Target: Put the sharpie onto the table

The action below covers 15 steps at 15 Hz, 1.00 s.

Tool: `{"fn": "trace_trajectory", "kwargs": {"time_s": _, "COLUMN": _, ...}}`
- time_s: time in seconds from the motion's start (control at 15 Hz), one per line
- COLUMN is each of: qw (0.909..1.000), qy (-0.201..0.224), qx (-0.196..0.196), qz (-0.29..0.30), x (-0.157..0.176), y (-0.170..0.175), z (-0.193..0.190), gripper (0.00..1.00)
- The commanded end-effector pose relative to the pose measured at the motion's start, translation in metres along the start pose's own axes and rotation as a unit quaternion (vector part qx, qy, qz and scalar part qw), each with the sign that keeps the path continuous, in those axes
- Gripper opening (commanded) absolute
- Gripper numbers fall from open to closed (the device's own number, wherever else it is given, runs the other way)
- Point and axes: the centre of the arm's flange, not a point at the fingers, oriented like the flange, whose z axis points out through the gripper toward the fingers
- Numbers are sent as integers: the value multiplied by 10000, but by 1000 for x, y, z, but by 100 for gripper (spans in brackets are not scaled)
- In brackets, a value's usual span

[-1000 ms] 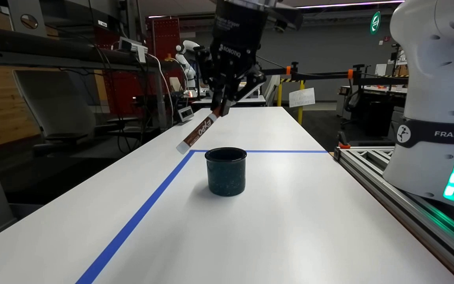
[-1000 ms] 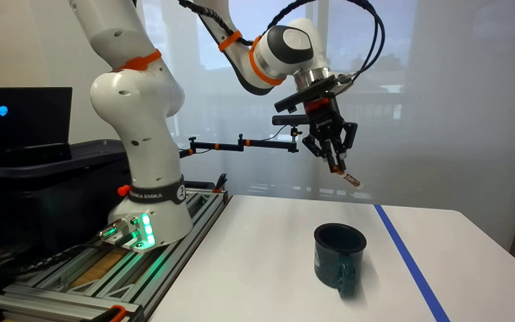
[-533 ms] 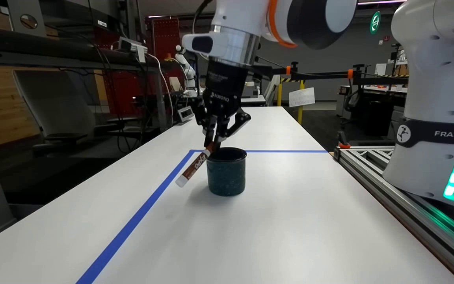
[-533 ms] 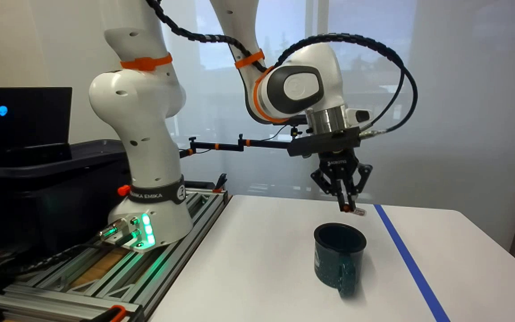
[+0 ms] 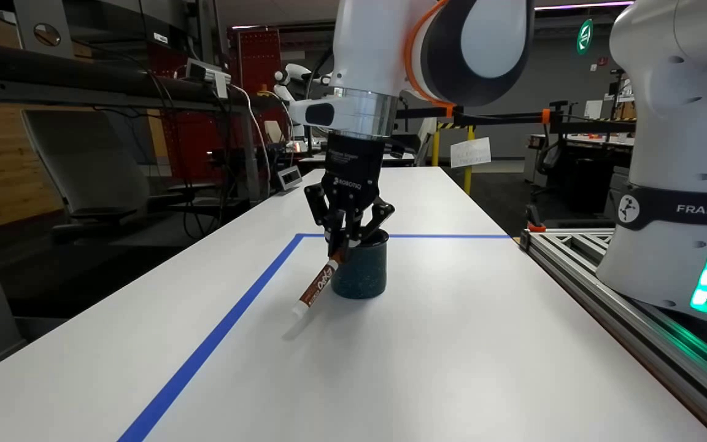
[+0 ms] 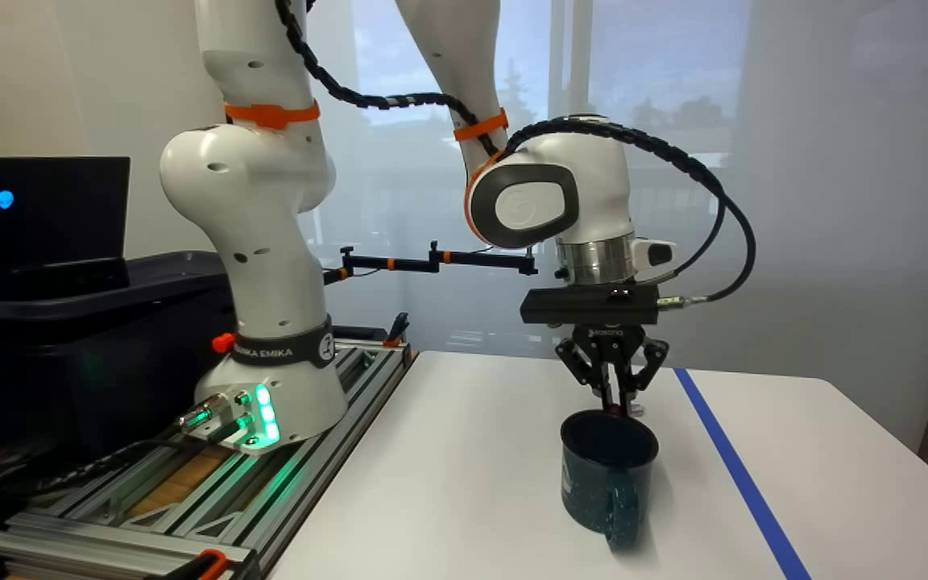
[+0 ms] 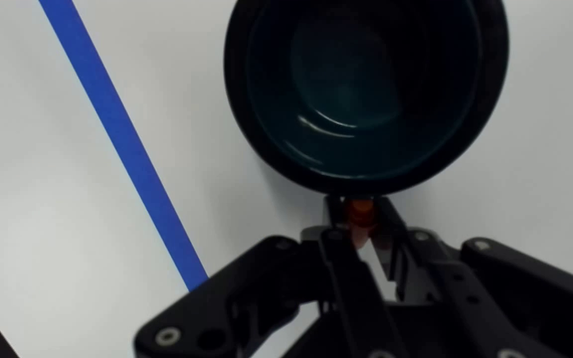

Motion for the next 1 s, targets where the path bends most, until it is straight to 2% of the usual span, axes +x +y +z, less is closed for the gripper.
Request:
{"fn": "trace_trajectory", "kwargs": {"time_s": 0.0, "qw": 9998, "qy": -6, "qx": 171, "qz": -100, "x": -13, "y": 9, "z": -4, "gripper": 5}}
{"fn": "trace_trajectory", "kwargs": {"time_s": 0.4, "qw": 9946, "qy": -836, "qx": 606, "qz": -103, "x": -31, "y": 22, "z": 3, "gripper": 5}}
{"fn": "trace_trajectory", "kwargs": {"time_s": 0.73, "qw": 9913, "qy": -1037, "qx": 751, "qz": -310, "x": -34, "y": 33, "z": 13, "gripper": 5}}
{"fn": "trace_trajectory", "kwargs": {"time_s": 0.93, "qw": 9925, "qy": -989, "qx": 640, "qz": -332, "x": -26, "y": 41, "z": 18, "gripper": 5}}
